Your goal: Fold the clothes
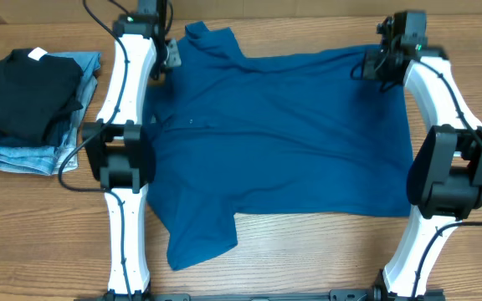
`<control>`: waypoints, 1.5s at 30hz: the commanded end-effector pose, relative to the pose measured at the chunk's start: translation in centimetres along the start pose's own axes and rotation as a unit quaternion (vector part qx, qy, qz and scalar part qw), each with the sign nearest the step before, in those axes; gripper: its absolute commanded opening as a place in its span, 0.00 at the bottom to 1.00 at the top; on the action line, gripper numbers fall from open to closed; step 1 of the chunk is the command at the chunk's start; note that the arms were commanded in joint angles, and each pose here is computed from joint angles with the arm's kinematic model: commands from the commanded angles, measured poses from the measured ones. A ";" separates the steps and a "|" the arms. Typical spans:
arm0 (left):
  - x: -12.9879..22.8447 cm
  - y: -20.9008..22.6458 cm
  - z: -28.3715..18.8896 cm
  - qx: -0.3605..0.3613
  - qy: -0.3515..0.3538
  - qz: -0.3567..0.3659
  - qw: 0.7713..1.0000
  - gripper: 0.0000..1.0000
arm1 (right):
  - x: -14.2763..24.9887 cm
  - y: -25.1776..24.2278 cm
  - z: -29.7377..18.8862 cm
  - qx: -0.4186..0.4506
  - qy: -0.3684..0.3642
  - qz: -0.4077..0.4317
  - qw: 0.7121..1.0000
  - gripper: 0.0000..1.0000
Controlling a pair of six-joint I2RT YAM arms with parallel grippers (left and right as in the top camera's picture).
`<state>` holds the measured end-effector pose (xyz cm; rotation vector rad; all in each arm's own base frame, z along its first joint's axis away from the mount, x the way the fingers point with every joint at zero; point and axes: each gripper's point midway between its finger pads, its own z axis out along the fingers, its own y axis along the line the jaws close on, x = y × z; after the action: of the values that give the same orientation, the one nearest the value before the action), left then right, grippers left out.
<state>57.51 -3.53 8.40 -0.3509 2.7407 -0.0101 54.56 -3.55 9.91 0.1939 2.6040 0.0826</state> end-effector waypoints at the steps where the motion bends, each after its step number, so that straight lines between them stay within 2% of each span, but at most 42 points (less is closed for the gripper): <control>1: -2.1 -3.4 -9.5 0.102 -0.051 -0.011 0.993 0.11 | -7.4 1.3 -7.6 -0.017 -0.092 0.030 0.995 0.15; 2: -2.0 -3.6 -9.9 0.115 -0.048 -0.012 0.992 0.18 | -7.7 1.6 -8.5 -0.025 -0.094 0.023 0.995 0.38; 3: -1.9 -4.0 -10.1 0.127 -0.045 -0.011 0.991 0.28 | -7.9 2.0 -9.0 -0.035 -0.096 0.022 0.995 0.51; 4: -1.8 -4.3 -10.2 0.137 -0.041 -0.010 0.990 0.30 | -7.9 2.5 -9.5 -0.049 -0.093 0.021 0.994 0.49; 6: -1.5 -4.4 -10.1 0.140 -0.035 -0.009 0.990 0.29 | -7.5 2.8 -10.0 -0.055 -0.086 0.021 0.995 0.28; 7: -1.2 -4.3 -10.1 0.138 -0.029 -0.010 0.990 0.17 | -7.4 2.7 -10.0 -0.054 -0.082 0.021 0.995 0.16; 8: -1.1 -4.3 -10.0 0.137 -0.027 -0.010 0.990 0.15 | -7.7 2.6 -9.9 -0.052 -0.089 0.035 0.994 0.04; 9: -1.3 -4.3 -9.7 0.133 -0.031 -0.009 0.991 0.16 | -7.9 2.0 -9.4 -0.038 -0.092 0.070 0.993 0.04; 11: -2.0 -4.5 -8.6 0.120 -0.047 -0.006 0.992 0.04 | -7.6 1.3 -8.1 -0.021 -0.084 0.072 0.994 0.04; 19: -1.9 -7.9 -4.2 0.130 -0.058 0.037 0.989 0.04 | -3.5 0.6 2.1 -0.012 -0.001 0.048 0.999 0.04; 23: -2.6 -7.8 -2.1 0.112 -0.072 0.038 0.990 0.04 | -3.3 0.5 3.4 -0.012 -0.001 0.033 0.999 0.04; 29: -1.1 -7.7 3.1 0.101 -0.045 0.048 0.993 0.04 | -2.5 0.3 4.8 -0.011 0.011 0.034 0.999 0.04; 35: -0.3 -7.3 4.8 0.092 -0.033 0.053 0.994 0.04 | -0.1 0.0 6.7 -0.007 0.047 0.033 0.998 0.04; 38: -0.1 -6.5 5.7 0.067 -0.031 0.066 0.995 0.04 | 0.4 0.0 6.7 -0.006 0.058 0.034 0.998 0.04; 45: 1.1 -6.2 7.6 0.062 -0.013 0.075 0.995 0.04 | 1.0 -0.1 6.6 -0.004 0.070 0.035 0.997 0.04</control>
<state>61.11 -9.99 3.27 -0.1406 2.6849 -0.1739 57.09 -3.24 4.48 0.2911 2.7232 0.1459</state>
